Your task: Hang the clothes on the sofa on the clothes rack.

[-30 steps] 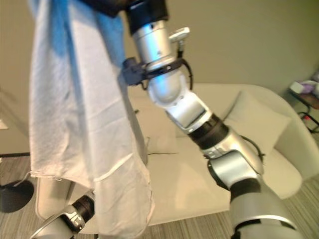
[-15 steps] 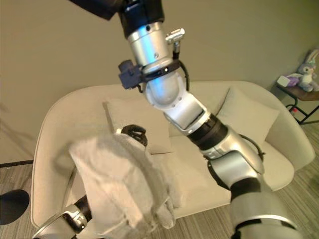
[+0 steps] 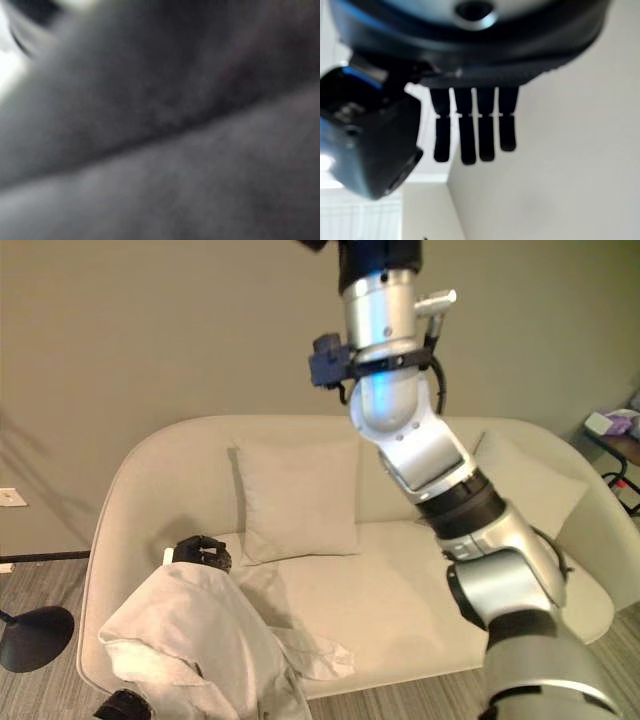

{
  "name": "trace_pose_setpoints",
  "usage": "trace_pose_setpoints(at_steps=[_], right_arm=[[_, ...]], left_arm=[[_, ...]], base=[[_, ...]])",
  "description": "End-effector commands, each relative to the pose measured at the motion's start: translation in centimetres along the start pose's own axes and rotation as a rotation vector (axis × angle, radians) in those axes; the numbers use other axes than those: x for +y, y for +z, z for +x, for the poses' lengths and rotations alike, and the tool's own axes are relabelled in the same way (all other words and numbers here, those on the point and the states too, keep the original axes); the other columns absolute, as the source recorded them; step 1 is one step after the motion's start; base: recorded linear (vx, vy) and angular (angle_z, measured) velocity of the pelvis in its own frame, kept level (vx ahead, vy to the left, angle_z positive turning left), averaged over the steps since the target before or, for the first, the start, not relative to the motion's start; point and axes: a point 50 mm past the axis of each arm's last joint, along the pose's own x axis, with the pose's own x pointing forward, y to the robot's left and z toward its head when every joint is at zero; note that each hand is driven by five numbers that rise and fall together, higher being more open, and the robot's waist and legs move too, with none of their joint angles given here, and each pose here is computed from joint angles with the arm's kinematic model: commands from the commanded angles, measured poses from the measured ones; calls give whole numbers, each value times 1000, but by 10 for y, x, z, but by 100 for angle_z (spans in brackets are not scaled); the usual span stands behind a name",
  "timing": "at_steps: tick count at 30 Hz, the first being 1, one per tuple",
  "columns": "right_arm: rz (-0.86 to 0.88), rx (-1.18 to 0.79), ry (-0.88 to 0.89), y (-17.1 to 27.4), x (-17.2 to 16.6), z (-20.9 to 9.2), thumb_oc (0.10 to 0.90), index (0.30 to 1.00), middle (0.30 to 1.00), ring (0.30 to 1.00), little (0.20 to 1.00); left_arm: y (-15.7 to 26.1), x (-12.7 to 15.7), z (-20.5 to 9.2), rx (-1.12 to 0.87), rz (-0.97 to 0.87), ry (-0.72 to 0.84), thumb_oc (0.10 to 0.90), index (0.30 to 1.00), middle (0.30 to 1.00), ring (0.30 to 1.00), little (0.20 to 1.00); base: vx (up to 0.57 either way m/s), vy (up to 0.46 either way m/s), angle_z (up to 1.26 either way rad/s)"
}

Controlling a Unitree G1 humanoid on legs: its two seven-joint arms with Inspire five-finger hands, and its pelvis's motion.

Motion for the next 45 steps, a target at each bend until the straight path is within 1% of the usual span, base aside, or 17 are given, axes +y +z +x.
trace_pose_setpoints(at_steps=[1,2,5,6,7,8,9,11,16,20,22,28,31,39,42,44,45], right_arm=[[-58,167,297,-20,-14,-34,800,900,900,900,900],[-58,167,296,-20,-14,-34,800,900,900,900,900],[-86,360,415,-46,-25,-79,800,900,900,900,900],[-101,475,457,-58,-34,-107,800,900,900,900,900],[-102,476,456,-58,-34,-108,800,900,900,900,900],[-118,529,498,-61,-40,-121,800,900,900,900,900],[-74,630,612,-63,-45,-142,800,900,900,900,900],[-69,660,671,-61,-47,-148,800,900,900,900,900],[-13,856,1122,-57,-36,-199,800,900,900,900,900],[28,868,1147,-61,-28,-208,800,900,900,900,900],[32,907,1174,-71,-17,-232,800,900,900,900,900],[-148,885,1285,-83,-7,-270,800,900,900,900,900],[-316,850,1349,-86,-14,-289,800,900,900,900,900],[-542,891,1297,-92,-20,-350,800,900,900,900,900],[-572,888,1291,-94,-17,-357,800,900,900,900,900],[-594,925,1263,-94,4,-389,800,900,900,900,900],[-598,926,1254,-95,11,-393,800,900,900,900,900]], left_arm=[[61,-18,11,-211,-321,-83,400,300,300,300,300],[61,-18,11,-211,-321,-83,400,300,300,300,300],[63,-20,3,-212,-362,-129,400,300,300,300,300],[63,-17,2,-209,-380,-137,400,300,300,300,300],[62,-17,2,-209,-379,-139,400,300,300,300,300],[61,-15,2,-205,-382,-136,400,300,300,300,300],[60,-15,2,-197,-376,-157,400,300,300,300,300],[59,-15,2,-192,-374,-167,400,300,300,300,300],[50,-18,-3,-160,-391,-258,400,300,300,300,300],[47,-18,-2,-147,-407,-270,400,300,300,300,300],[44,-15,0,-130,-434,-261,400,300,300,300,300],[42,-9,6,-113,-436,-222,400,300,300,300,300],[41,-5,6,-112,-428,-197,400,300,300,300,300],[31,0,6,-66,-417,-131,400,300,300,300,300],[31,1,7,-68,-414,-120,400,300,300,300,300],[38,-1,10,-87,-425,-98,400,300,300,300,300],[41,-2,11,-100,-428,-95,400,300,300,300,300]], base=[[0,0,0],[0,0,0],[0,0,0],[0,0,0],[0,0,0],[0,0,0],[0,0,0],[0,0,0],[0,0,0],[9,3,-4],[0,0,0],[8,-1,1],[0,-3,3],[8,-3,5],[3,0,2],[22,-17,4],[8,-16,3]])
